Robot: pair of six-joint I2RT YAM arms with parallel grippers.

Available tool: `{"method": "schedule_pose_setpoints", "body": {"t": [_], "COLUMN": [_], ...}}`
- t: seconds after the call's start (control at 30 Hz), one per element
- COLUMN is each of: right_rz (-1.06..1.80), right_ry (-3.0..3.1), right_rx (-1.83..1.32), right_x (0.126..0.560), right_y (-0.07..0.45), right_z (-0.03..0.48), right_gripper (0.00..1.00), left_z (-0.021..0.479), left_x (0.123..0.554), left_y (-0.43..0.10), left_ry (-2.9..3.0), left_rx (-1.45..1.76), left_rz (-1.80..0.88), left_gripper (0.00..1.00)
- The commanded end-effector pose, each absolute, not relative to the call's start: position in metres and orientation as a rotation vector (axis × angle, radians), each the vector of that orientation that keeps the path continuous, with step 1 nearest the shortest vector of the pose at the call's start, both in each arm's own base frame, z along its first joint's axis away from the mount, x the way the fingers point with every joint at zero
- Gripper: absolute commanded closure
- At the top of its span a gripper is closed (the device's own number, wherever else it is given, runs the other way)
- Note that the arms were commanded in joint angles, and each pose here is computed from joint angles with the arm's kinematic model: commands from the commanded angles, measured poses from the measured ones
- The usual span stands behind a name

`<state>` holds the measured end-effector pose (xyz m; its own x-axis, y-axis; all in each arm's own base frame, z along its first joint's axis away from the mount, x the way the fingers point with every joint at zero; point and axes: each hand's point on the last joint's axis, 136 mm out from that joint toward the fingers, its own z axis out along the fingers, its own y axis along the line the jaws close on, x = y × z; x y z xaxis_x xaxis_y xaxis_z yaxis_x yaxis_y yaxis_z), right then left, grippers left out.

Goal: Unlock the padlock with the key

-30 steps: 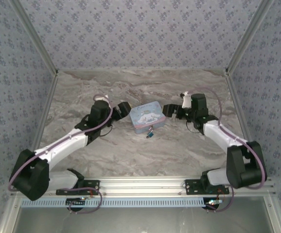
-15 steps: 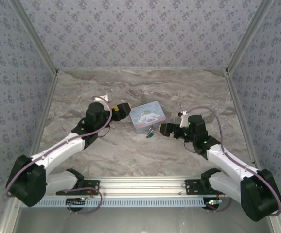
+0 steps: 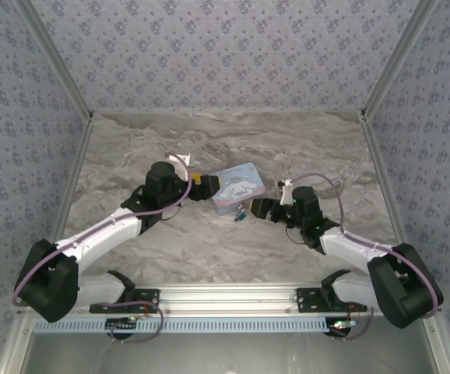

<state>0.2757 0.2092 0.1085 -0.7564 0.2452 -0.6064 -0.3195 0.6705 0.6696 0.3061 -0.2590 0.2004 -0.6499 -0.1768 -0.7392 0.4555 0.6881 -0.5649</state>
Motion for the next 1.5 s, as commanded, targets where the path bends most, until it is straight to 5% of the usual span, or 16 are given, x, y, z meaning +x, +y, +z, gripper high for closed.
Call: {"method": "schedule_pose_setpoints", "body": {"t": [0.0, 1.47], "right_rz": [1.086, 1.066], "right_ry": [2.122, 2.154], "right_rx": [-0.063, -0.152], "right_x": [0.281, 0.29], "right_y": [0.215, 0.256], "right_z": [0.117, 0.06], "right_gripper": [0.22, 0.4], "left_z": [0.199, 0.096], "left_x": [0.314, 0.341], "left_y": [-0.256, -0.242], "left_ry": [2.092, 2.441], "left_rx": [0.211, -0.076], "left_rz": [-0.911, -0.801], "left_gripper": [0.11, 0.1]}}
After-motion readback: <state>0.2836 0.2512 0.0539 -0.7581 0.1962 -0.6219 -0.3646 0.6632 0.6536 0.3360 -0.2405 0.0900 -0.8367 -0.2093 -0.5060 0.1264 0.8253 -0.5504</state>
